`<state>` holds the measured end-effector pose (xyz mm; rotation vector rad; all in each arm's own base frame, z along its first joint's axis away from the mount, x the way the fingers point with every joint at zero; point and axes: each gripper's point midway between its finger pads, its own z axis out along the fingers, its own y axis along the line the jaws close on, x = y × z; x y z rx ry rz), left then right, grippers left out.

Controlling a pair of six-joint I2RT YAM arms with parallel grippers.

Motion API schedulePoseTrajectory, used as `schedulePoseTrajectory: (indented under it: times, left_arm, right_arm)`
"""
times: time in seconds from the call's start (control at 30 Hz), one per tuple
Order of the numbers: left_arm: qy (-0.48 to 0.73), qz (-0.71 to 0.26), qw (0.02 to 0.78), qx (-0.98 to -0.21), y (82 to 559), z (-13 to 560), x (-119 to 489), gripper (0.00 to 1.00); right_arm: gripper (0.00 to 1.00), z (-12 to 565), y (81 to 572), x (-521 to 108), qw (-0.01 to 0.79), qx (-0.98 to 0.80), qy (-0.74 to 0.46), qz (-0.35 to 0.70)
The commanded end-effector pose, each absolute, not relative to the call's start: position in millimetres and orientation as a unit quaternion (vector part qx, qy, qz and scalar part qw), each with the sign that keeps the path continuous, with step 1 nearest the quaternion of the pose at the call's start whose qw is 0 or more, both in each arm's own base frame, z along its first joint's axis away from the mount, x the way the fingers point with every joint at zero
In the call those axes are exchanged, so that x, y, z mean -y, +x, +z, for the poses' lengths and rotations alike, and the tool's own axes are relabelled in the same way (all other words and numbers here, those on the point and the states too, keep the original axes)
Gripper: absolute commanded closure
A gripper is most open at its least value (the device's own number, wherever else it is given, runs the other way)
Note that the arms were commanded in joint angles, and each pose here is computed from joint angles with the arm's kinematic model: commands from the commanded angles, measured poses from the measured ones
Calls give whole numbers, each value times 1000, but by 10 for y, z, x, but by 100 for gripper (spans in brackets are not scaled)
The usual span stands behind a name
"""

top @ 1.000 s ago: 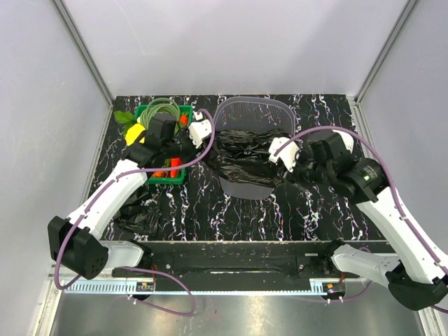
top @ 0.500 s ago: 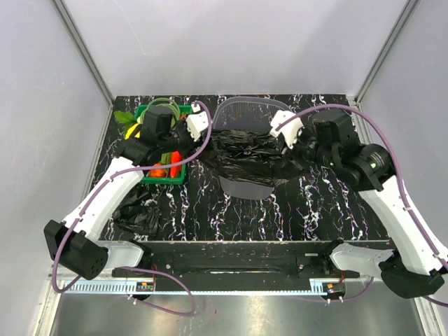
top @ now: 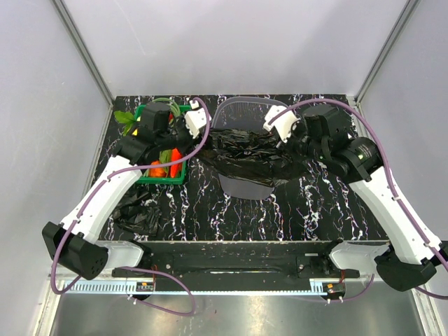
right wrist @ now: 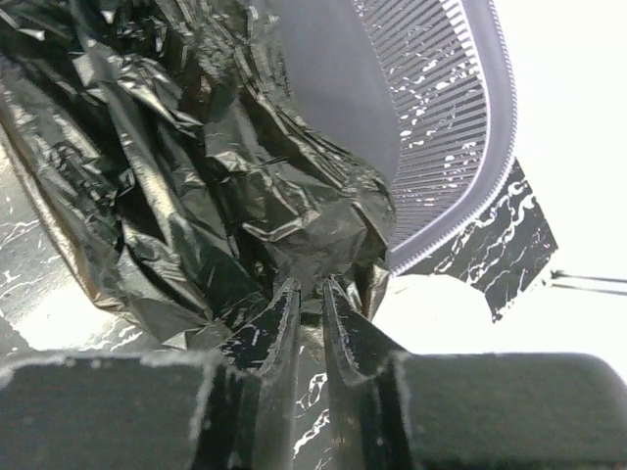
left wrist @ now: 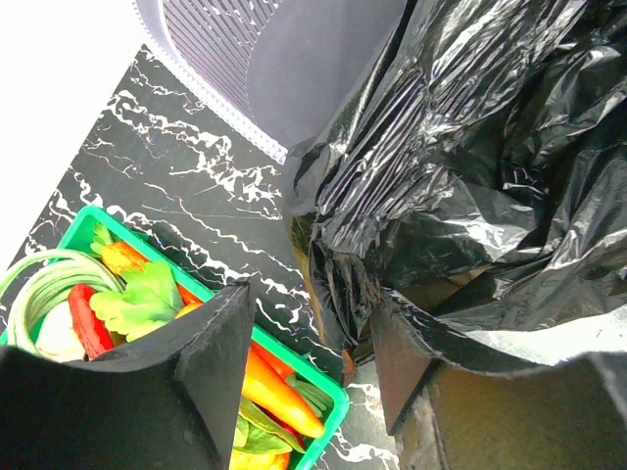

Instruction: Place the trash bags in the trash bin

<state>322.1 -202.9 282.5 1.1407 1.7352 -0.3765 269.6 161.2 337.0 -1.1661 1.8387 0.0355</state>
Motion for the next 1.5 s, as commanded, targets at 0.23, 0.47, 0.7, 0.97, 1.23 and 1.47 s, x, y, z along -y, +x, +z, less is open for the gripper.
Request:
schedulePoseTrajectory:
  times: [0.23,0.47,0.7,0.97,1.23,1.47]
  left_arm:
    - [475,-152,538,-680,3229,3210,2046,53]
    - [474,-150,541,-679,3239,3253,2045,51]
    - [477,-150,539,-678,3249,3245,2053,51]
    - [479,-151,536,-679,3244,3212,2055,50]
    - [479,-153,534,-680,3240,3193,2056,50]
    - [477,-151,537,-679,3256,3239,2059,50]
  right_arm:
    - [78,3774,2927,-1502,527,-737,-423,-30]
    - [59,3595,2802,-1683,502,-738,-449,26]
    - [53,3448,2805,-1866,484,-735,-470,63]
    - [58,3432,2990,-1962,495,-732,-464,57]
    - [94,3543,3161,-1960,518,-730,-444,35]
    - [97,3824,3337,-1727,558,-730,-392,-33]
